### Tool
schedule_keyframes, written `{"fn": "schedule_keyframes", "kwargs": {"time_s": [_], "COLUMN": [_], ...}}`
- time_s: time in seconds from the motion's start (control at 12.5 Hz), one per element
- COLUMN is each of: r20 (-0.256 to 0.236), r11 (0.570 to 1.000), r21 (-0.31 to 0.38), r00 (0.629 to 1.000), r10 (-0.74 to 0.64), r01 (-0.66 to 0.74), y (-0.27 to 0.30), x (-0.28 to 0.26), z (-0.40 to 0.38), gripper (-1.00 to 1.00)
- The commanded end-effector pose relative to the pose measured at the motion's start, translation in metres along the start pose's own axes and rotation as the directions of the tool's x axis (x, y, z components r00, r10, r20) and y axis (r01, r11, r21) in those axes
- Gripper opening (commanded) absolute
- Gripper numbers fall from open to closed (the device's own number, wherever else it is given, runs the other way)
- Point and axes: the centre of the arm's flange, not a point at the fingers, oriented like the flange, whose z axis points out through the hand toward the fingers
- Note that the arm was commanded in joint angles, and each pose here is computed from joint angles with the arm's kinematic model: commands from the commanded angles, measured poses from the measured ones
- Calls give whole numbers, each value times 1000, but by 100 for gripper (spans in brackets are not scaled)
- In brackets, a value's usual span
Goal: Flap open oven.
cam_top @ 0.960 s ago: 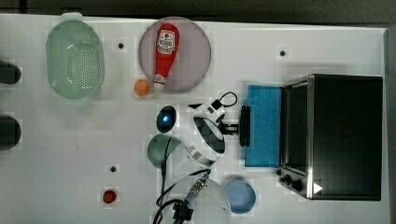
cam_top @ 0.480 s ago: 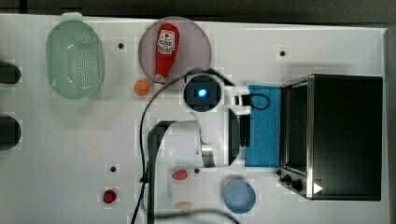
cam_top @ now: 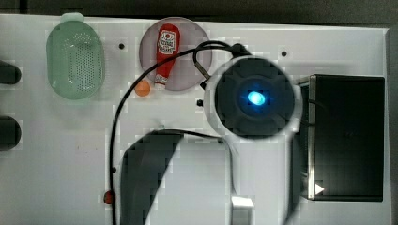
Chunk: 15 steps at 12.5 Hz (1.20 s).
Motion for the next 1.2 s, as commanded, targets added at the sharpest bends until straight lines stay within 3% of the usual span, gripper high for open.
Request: {"fn": "schedule_keyframes", "kwargs": {"time_s": [0.08, 0.4, 1.2], "r20": [80, 53, 60], "r11": [991, 992, 991], "r21": [-68, -34, -46], "r00": [989, 991, 990], "r10": [123, 126, 126], "r01": [-117, -124, -123], "y": [17, 16, 14], "x": [0, 1, 2], "z": [-22, -45, -39], "gripper": [-65, -65, -65]}}
